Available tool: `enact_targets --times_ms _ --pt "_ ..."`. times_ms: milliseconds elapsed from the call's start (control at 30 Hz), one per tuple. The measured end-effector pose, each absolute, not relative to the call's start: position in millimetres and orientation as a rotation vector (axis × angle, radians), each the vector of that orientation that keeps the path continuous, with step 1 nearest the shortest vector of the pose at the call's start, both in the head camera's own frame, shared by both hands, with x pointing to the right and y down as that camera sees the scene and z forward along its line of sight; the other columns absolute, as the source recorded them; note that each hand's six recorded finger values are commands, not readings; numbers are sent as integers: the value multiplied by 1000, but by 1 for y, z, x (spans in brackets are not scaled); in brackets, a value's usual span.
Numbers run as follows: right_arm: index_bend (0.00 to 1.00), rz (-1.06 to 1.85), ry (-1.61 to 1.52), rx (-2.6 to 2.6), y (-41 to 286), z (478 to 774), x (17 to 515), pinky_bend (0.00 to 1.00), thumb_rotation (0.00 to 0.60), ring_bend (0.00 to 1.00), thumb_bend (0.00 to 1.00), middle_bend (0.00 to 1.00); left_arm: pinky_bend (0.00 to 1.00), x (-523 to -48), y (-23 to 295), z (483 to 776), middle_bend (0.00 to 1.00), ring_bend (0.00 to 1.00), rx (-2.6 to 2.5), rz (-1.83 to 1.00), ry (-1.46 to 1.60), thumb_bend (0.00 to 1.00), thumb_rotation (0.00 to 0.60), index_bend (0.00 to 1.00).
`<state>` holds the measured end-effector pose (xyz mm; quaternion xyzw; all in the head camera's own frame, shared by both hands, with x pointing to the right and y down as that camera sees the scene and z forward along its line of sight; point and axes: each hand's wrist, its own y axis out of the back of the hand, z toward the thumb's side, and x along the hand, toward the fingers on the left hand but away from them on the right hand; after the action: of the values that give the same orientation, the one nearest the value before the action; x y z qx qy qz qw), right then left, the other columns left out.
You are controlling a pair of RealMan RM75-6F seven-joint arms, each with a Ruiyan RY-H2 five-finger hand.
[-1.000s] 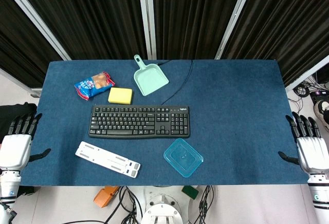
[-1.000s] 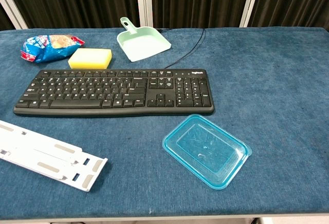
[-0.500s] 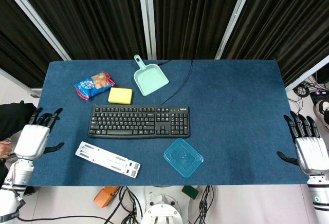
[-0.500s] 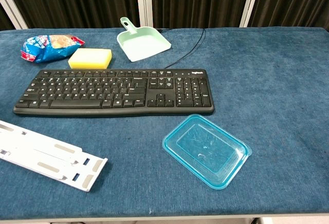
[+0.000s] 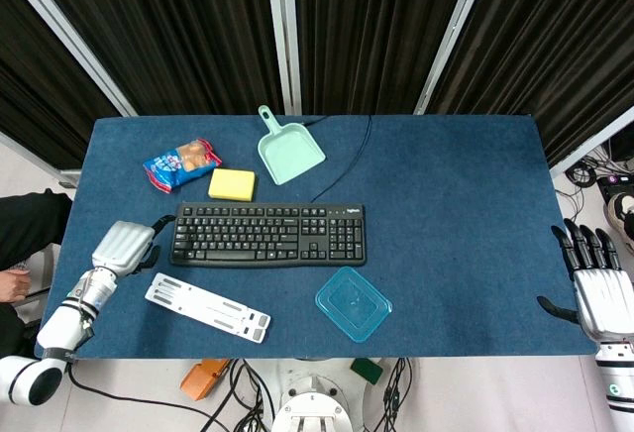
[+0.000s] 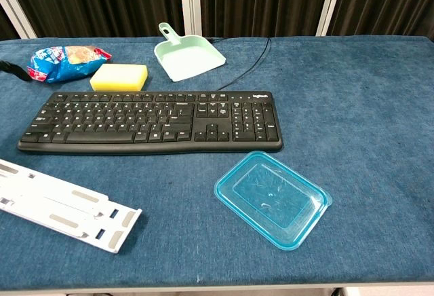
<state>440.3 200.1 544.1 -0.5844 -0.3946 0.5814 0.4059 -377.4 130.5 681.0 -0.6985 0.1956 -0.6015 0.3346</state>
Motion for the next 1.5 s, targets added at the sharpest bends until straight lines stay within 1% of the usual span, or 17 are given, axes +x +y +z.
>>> enact_targets --times_ms 200,500,1133,1367,1433,1500 --pt "0 1478 -992 -1476 201 546 441 0 600 0 124 8 839 -372 139 694 890 905 -1856 -1617 469 600 600 171" --pt "0 1488 -995 -1474 202 548 443 0 600 0 124 8 839 -371 149 696 890 904 -1875 -1629 464 597 600 176" --pt "0 1506 -1002 -1469 204 550 446 0 600 0 125 8 839 -369 153 711 890 904 -1914 -1663 420 597 600 179" --pt "0 1505 -1010 -1463 205 548 447 0 600 0 125 8 838 -371 147 705 887 900 -1896 -1653 460 597 600 179" --pt "0 1503 -1012 -1461 205 547 447 0 600 0 125 8 838 -373 142 698 872 888 -1881 -1639 495 597 600 179" --pt "0 1502 -1014 -1460 205 546 447 0 600 0 125 8 835 -376 137 690 822 846 -1864 -1624 551 590 600 179"
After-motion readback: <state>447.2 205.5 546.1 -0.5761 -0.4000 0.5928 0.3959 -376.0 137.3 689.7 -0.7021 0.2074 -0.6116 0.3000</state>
